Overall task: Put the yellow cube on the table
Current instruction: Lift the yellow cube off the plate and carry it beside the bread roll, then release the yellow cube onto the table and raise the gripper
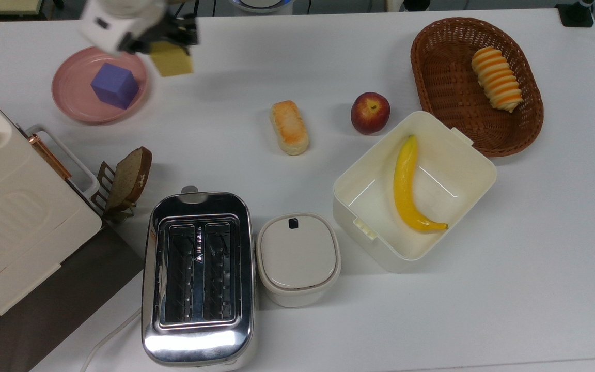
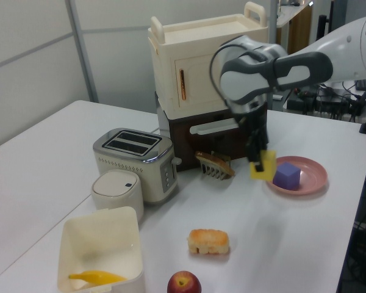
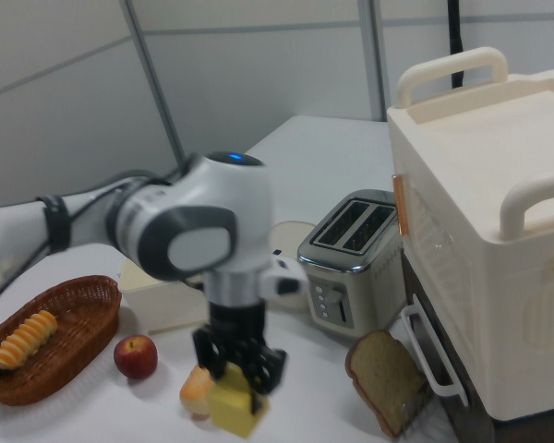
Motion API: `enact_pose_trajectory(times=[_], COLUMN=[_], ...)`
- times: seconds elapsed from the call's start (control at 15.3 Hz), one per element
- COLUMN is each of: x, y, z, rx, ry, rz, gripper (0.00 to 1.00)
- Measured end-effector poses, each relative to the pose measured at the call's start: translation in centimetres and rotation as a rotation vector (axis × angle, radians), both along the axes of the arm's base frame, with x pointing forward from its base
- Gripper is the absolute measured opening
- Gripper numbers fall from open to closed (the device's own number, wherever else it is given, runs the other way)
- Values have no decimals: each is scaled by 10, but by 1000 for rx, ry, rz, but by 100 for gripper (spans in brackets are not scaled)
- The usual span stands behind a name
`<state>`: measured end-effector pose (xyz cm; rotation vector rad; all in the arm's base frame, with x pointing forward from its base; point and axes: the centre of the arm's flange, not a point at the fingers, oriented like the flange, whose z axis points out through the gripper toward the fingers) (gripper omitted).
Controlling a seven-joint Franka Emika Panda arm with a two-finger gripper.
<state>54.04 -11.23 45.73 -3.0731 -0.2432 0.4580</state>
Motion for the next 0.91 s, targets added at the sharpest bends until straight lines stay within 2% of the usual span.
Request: enact_pose_trajectory(times=[0.2, 0.59, 0.78, 0.91], x=[15, 54, 61, 62], y=[68, 109, 115, 118], z=[-20, -88, -102, -101], rx=[-55, -178, -197, -198], ry=[21, -93, -111, -114], rz=[9, -74, -82, -84], gripper=[59, 59, 59, 65])
